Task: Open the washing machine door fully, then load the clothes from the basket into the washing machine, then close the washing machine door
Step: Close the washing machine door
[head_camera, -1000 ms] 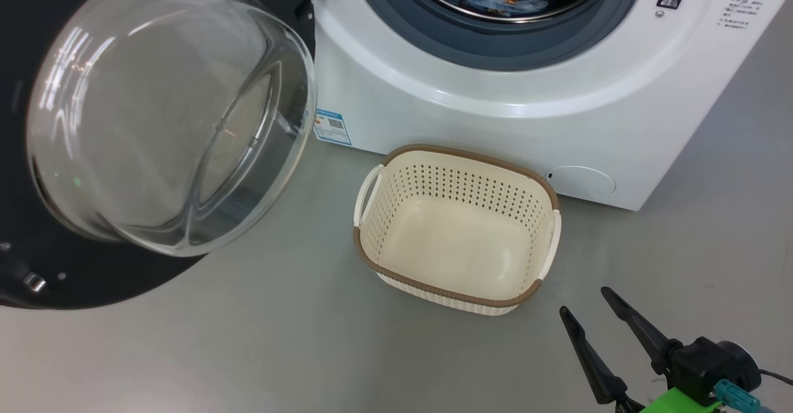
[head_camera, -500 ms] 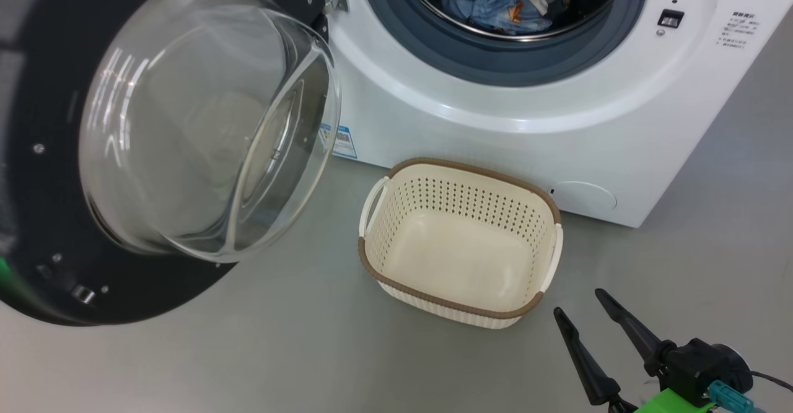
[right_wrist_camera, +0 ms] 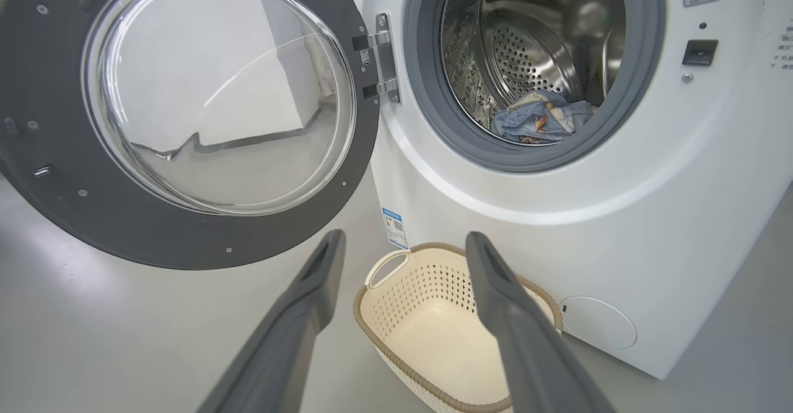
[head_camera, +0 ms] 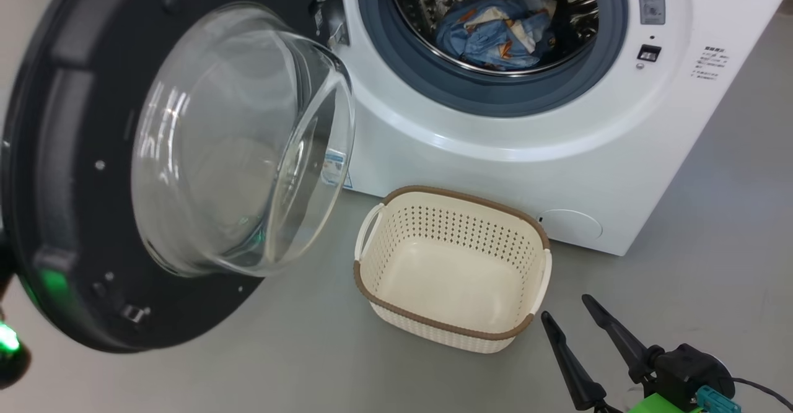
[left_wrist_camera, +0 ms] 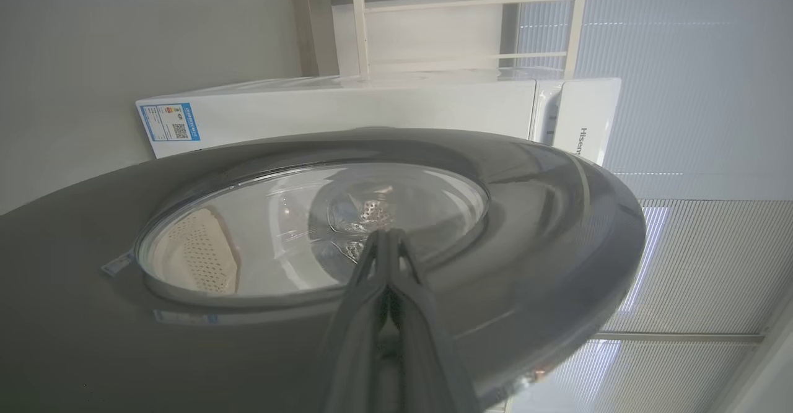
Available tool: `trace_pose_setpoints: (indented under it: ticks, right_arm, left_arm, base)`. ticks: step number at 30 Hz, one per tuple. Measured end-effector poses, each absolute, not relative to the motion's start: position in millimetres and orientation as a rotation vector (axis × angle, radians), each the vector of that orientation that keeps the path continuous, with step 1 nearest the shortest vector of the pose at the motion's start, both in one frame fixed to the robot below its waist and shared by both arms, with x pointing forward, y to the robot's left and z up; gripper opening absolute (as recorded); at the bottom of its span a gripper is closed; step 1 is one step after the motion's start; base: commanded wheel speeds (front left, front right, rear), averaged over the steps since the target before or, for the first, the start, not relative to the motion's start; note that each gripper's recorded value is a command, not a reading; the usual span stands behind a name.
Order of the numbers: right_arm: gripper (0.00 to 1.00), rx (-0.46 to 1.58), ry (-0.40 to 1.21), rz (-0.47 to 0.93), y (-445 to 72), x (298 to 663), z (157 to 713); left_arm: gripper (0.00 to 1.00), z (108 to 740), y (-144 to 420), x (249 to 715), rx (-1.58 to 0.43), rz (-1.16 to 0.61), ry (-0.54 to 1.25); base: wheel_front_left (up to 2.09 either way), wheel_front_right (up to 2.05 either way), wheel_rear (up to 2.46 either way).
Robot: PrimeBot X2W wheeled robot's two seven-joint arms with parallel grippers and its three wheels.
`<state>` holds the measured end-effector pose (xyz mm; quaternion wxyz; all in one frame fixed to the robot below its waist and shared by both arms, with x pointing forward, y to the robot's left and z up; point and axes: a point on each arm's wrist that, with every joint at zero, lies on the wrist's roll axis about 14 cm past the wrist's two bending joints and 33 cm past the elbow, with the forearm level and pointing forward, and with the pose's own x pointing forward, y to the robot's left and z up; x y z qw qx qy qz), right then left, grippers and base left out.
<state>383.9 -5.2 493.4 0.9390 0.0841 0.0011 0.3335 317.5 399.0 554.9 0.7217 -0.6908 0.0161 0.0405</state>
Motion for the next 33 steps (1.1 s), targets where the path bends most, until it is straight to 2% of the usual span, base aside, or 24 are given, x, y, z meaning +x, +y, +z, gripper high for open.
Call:
trace_pose_setpoints:
  ticks: [33]
  right_arm:
    - [1.0, 0.22, -0.014, 0.613, -13.7, 370.8, 502.3]
  left_arm:
    - [0.0, 600.1, 243.4, 347.6, -1.502, -0.269, 0.136]
  base:
    - [0.0, 0.0, 0.0]
